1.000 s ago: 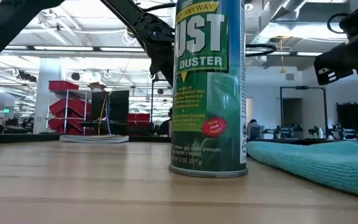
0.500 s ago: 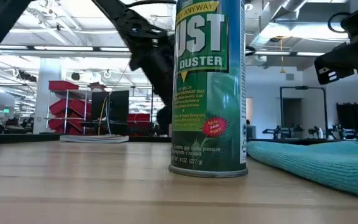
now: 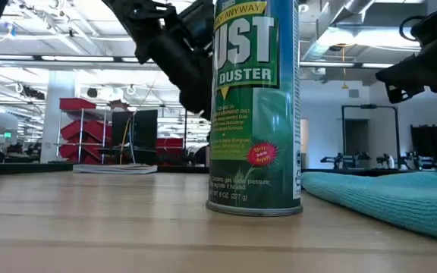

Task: Apply microfiber cloth
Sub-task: Spray the back of the green tablet using the white spray bottle

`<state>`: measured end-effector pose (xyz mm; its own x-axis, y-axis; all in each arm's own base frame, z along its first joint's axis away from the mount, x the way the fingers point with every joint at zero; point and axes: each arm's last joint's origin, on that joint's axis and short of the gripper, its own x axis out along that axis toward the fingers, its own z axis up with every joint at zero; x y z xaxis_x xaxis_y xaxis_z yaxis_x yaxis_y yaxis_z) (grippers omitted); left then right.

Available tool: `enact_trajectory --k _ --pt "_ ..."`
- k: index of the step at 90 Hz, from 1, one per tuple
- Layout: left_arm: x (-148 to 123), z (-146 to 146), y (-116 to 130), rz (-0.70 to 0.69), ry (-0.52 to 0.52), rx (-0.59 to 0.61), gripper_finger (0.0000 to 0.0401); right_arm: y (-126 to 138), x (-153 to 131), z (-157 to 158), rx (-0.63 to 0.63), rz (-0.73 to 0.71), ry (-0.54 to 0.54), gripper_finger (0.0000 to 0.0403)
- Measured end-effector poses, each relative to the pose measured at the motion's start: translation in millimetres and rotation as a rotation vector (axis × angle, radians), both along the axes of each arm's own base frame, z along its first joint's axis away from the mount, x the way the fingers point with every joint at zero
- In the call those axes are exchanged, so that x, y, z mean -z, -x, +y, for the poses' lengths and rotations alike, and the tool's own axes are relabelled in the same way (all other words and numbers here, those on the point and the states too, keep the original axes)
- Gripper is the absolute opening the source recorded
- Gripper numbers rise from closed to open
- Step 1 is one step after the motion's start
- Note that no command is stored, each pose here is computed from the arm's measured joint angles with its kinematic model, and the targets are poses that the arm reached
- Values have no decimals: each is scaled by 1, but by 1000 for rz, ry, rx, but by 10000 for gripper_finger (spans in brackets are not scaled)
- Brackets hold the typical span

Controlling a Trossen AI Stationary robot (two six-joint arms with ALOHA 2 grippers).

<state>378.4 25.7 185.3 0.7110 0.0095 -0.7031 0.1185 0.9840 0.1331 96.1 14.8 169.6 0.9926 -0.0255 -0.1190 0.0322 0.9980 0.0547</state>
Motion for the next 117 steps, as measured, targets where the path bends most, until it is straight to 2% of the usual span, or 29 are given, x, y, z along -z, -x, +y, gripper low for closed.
enact_trajectory --k 7,21,34,45,64,83,102,117 --pt "0 -1 0 -2 40 28 0 0 0 -2 68 -1 15 12" --pt "0 0 1 12 69 4 0 -2 3 -4 150 45 41 53" --pt "-12 7 6 -9 89 -35 0 -8 10 -5 217 126 65 89" --pt "-23 17 13 -15 101 -76 0 -12 15 -8 276 172 65 97" --pt "-50 27 33 -19 149 -133 0 -20 15 -10 303 180 99 79" --pt "-73 36 61 22 313 -77 0 -23 17 -10 305 203 129 19" --pt "-70 40 78 160 312 -205 0 -25 20 -10 301 228 148 1" --pt "-58 39 83 197 352 -260 0 -27 24 -10 302 264 148 0"
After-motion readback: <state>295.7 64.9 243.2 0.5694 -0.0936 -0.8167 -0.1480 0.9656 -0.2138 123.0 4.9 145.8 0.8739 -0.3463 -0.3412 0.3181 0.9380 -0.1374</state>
